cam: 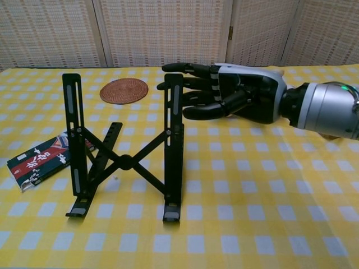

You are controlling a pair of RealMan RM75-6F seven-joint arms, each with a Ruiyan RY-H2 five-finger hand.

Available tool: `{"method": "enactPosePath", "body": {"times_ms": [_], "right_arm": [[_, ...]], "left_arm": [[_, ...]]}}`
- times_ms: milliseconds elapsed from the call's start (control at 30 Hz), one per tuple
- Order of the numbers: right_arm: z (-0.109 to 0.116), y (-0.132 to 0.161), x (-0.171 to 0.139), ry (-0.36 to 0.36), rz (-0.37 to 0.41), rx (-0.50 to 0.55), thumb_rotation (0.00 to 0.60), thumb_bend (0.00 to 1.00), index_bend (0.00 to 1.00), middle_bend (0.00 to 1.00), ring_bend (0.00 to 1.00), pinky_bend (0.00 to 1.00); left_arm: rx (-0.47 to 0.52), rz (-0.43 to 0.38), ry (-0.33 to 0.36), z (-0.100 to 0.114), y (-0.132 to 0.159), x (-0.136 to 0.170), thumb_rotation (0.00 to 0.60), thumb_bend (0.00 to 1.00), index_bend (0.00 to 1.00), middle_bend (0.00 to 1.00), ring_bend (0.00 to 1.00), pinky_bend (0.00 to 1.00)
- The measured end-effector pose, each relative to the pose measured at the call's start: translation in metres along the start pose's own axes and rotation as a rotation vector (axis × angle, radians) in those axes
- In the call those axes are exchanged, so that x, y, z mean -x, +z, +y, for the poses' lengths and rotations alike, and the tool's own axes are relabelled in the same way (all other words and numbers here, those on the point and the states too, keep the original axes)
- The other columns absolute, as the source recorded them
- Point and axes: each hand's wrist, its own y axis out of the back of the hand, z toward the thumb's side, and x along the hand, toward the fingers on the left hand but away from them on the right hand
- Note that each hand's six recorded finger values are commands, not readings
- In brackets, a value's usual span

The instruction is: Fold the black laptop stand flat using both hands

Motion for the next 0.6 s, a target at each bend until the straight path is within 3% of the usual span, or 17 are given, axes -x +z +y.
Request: {"method": "enactPosePath", "body": {"times_ms": [167,333,467,600], "right_arm": [[-0.008,0.007,-0.019,0.045,0.042,-0.024,0.6,0.31,0.0,0.14,0.19,0.0],[-0.021,0.013,-0.035,0.078,0.074,-0.046,0.6,0.31,0.0,0.14,0.19,0.0],[-0.03,0.017,-0.045,0.101,0.087,-0.073,0.6,0.31,0.0,0.14,0.19,0.0],[-0.038,0.02,-0.053,0.119,0.093,-0.1,0.6,0.31,0.0,0.14,0.19,0.0]], "left_arm": [[0.11,-0.057,-0.08,-0.012,0.012,-0.018,0.6,0.24,0.11,0.12,0.07,0.06],[0.136,-0.1,-0.182,-0.031,0.023,-0.028,0.6,0.24,0.13,0.13,0.1,0.07],[0.16,-0.121,-0.261,-0.048,0.031,-0.026,0.6,0.24,0.19,0.16,0.11,0.09],[0.178,-0.133,-0.292,-0.061,0.039,-0.022,0.6,0.24,0.26,0.18,0.12,0.1]]}}
